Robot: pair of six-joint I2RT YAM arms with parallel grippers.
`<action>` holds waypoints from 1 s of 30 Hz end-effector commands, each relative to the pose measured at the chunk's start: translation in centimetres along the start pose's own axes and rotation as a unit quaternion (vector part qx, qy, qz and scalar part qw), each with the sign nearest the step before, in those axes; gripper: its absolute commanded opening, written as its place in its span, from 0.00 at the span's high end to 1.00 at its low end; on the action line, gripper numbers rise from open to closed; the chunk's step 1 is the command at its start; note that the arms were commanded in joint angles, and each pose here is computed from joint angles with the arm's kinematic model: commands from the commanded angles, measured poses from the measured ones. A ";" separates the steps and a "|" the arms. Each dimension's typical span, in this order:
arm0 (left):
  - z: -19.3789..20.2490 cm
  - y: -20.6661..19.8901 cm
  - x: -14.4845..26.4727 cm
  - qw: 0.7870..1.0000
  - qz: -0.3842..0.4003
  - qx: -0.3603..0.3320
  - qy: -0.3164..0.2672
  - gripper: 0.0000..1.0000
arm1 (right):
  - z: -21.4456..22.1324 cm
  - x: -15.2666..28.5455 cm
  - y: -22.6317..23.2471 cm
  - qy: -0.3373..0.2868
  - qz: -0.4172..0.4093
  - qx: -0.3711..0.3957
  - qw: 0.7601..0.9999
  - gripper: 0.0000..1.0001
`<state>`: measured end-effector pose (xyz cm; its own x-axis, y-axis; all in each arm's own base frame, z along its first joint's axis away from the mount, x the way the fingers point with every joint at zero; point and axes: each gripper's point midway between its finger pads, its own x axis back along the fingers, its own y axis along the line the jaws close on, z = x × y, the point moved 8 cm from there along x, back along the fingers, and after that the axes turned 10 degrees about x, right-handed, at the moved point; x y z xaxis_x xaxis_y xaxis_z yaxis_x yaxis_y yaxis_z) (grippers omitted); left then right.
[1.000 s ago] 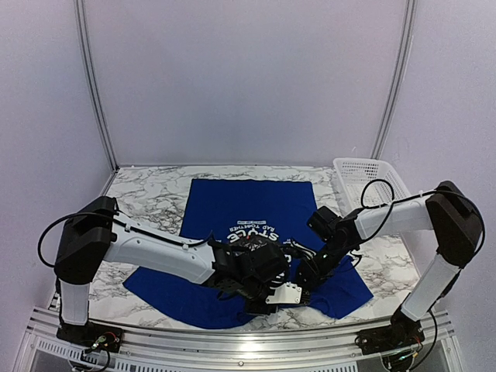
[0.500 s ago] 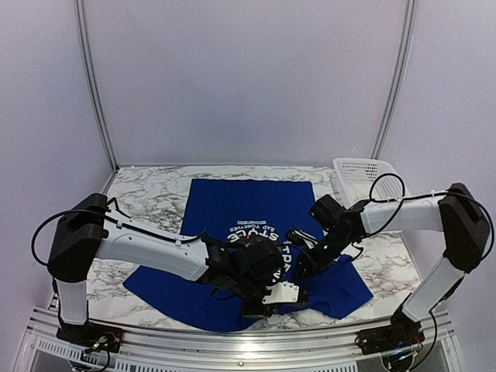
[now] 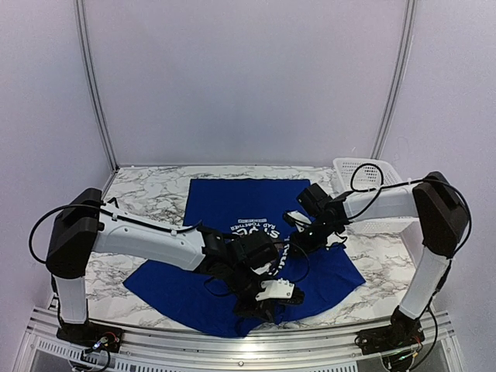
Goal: Pin the brooch onto the clothing
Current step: Smooth out the flattened clothing at the center of the board.
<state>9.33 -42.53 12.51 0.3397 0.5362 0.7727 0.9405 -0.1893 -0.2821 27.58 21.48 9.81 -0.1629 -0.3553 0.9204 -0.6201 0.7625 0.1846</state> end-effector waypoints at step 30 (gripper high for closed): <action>5.8 20.2 13.1 0.843 -0.399 0.352 -0.076 0.47 | 6.9 7.2 -2.0 -0.031 0.149 -0.119 0.981 1.00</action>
<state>27.43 -36.95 15.27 -0.1986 0.5585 0.8053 0.8421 0.5176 -0.1513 24.13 15.85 14.67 -0.3655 -0.2050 0.9080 -0.4713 0.8819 0.0094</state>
